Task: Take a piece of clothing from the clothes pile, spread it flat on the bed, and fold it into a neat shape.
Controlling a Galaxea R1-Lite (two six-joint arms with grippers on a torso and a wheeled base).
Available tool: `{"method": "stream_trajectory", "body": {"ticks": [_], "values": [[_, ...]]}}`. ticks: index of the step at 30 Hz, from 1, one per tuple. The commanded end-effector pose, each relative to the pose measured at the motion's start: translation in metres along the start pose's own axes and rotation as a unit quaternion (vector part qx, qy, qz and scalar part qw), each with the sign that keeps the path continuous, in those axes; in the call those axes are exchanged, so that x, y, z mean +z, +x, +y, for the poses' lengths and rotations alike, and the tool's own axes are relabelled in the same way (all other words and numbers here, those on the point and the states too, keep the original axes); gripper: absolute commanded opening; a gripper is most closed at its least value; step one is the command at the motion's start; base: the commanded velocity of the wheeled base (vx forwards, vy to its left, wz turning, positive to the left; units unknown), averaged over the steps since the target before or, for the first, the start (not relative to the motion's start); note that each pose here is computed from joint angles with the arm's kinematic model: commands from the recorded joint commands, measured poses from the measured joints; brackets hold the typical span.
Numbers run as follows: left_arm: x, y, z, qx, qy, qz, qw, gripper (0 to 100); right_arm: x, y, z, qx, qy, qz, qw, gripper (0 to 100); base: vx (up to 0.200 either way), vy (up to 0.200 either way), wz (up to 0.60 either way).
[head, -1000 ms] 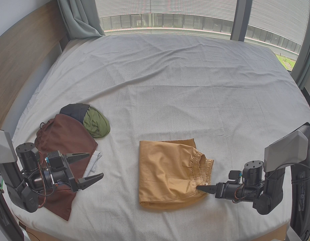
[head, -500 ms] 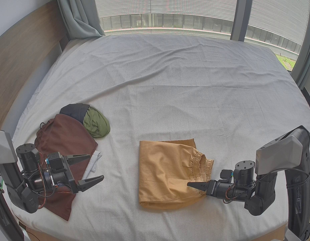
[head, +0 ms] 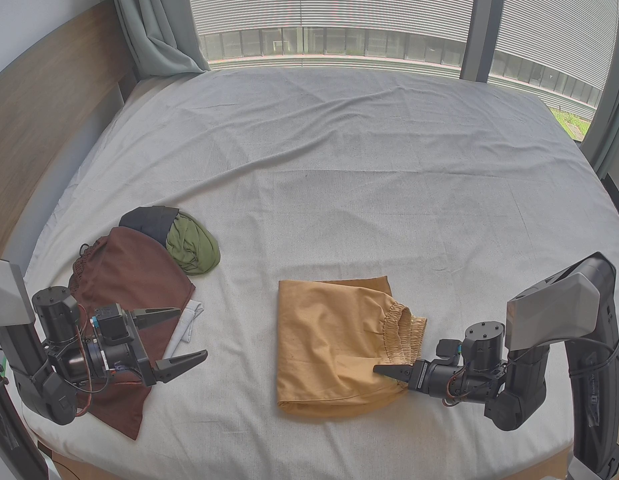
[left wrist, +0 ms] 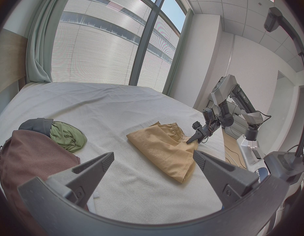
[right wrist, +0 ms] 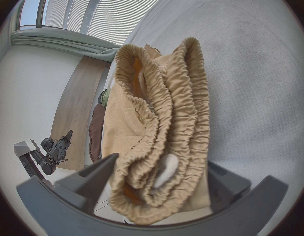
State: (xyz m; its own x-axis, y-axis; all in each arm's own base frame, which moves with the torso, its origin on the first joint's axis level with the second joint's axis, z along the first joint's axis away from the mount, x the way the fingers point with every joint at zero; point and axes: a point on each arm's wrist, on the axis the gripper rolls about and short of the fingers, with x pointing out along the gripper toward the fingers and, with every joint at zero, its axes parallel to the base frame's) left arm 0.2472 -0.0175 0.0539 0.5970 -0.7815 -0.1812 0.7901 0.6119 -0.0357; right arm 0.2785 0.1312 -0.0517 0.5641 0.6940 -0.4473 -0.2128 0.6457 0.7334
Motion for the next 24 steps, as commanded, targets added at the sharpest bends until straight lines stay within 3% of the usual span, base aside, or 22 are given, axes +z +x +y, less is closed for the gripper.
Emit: {"method": "stream_trajectory", "body": {"ticks": [1, 16, 24], "values": [[0.0, 0.0, 0.0, 0.0, 0.0, 0.0, 1.0, 100, -0.001, 0.0, 0.0, 0.0, 0.0, 0.001, 1.0, 0, 0.0, 0.0, 0.0], [0.0, 0.0, -0.002, -0.002, -0.001, 0.001, 1.0, 100, -0.005, 0.002, 0.005, 0.006, -0.005, 0.009, 0.9999, 0, 0.0, 0.0, 0.0], [-0.001, 0.003, -0.007, -0.013, -0.002, 0.005, 0.9999, 100, 0.001, -0.005, 0.029, 0.036, -0.026, -0.002, 0.999, 0, 0.0, 0.0, 0.0]]}}
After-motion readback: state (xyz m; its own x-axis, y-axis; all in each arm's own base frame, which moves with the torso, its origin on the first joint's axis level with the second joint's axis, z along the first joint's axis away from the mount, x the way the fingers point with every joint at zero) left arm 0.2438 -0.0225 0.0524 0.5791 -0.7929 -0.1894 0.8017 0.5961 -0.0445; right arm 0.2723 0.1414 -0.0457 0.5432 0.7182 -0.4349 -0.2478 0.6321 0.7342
